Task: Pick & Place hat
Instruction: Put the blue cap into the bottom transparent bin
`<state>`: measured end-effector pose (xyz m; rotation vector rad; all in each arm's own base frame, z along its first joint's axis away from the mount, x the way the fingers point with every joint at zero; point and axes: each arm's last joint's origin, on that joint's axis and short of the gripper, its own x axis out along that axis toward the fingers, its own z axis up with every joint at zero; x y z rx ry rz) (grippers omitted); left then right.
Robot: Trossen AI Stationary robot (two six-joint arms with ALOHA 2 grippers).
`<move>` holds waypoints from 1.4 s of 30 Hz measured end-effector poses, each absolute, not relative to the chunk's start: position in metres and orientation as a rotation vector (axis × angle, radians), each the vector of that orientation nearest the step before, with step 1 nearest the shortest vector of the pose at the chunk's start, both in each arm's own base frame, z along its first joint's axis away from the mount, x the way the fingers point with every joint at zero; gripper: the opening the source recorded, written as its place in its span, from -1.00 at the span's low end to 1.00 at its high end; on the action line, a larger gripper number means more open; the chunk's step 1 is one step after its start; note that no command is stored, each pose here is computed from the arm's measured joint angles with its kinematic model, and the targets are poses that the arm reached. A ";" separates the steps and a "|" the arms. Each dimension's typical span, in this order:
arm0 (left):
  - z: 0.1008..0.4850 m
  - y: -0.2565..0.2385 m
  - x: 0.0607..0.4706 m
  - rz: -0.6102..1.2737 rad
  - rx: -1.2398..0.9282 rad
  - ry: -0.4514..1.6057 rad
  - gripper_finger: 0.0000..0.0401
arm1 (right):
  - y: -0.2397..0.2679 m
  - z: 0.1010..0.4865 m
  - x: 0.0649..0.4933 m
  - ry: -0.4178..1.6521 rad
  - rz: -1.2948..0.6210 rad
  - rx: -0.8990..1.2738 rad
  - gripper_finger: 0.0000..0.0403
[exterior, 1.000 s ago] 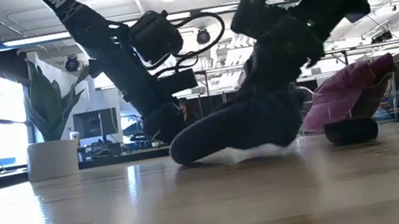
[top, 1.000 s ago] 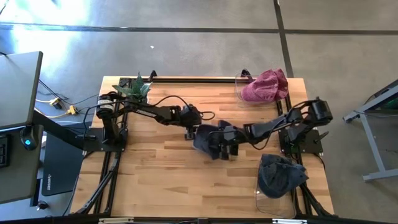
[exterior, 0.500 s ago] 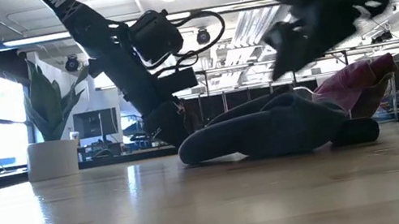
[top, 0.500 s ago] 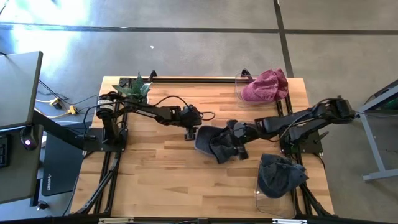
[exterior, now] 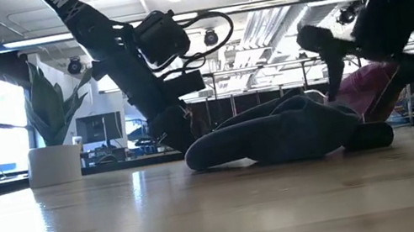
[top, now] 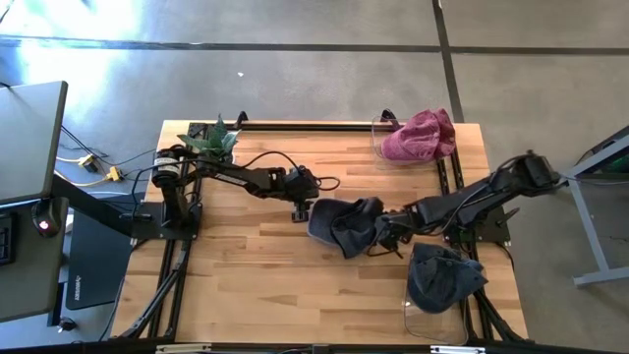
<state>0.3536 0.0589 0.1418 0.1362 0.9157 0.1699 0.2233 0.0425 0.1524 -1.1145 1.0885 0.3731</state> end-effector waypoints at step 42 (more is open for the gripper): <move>0.220 -0.179 0.338 -0.124 0.542 0.703 -0.16 | 0.084 0.155 0.307 0.717 0.555 -0.196 -0.86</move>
